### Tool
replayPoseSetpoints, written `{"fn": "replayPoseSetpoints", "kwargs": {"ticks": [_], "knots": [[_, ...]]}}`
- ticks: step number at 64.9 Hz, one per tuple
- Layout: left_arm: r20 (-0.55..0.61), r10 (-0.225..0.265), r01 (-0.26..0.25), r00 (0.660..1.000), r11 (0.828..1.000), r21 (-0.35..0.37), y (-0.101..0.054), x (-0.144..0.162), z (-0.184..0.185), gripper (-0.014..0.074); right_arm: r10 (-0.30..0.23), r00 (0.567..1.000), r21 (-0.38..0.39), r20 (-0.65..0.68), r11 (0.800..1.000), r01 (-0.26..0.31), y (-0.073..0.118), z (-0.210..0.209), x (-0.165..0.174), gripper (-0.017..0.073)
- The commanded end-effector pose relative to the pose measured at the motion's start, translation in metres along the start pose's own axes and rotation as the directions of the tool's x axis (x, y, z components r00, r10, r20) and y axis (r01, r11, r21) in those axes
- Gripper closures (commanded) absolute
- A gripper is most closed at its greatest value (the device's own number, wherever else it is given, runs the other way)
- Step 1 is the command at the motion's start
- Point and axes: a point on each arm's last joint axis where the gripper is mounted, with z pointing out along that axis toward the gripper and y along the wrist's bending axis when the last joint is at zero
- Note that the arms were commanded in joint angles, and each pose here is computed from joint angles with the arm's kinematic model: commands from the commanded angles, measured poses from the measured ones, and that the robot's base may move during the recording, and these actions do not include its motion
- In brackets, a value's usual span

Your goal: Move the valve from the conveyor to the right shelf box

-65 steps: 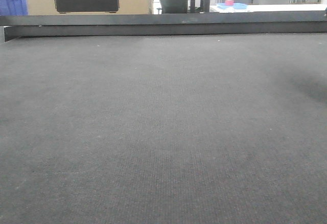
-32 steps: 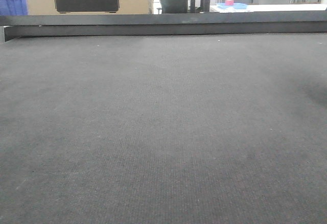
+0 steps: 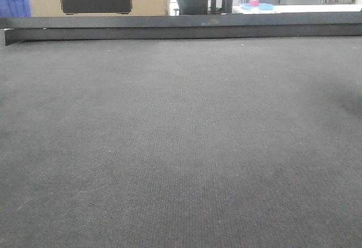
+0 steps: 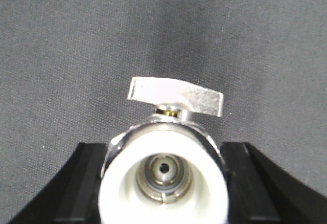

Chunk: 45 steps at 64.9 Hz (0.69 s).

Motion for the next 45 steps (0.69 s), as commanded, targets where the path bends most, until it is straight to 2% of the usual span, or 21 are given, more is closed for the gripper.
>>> {"fn": "replayPoseSetpoints", "kwargs": {"ticks": [1,8,18,26,39,45], "knots": [[0.011,0.007,-0.007,1.000,1.000,0.004,-0.003,-0.001,-0.006,0.0416,-0.011,0.998,0.009,0.068,1.000,0.010,0.000,-0.009,-0.003,0.0713],[0.009,0.008,-0.008,1.000,1.000,0.005,-0.004,0.001,-0.011,0.0708,-0.011,0.997,0.010,0.077,1.000,0.010,0.000,-0.009,-0.004,0.0713],[0.052,-0.002,0.000,0.999,0.999,0.038,-0.011,0.006,-0.035,0.0705,-0.011,0.996,0.010,0.086,1.000,0.010,0.000,-0.009,-0.005,0.0713],[0.148,-0.005,-0.006,0.989,0.998,0.069,-0.024,0.012,-0.069,0.0705,-0.011,0.995,0.012,0.100,1.000,0.010,0.000,-0.009,-0.006,0.0713],[0.320,0.055,-0.068,0.946,0.997,0.030,-0.051,0.030,-0.130,0.0705,-0.012,0.991,0.014,0.135,1.000,0.010,0.000,-0.012,-0.009,0.0713],[0.380,0.096,-0.094,0.920,0.995,-0.023,-0.068,0.040,-0.153,0.0705,-0.012,0.991,0.014,0.135,1.000,0.010,0.000,-0.012,-0.009,0.0713]]}}
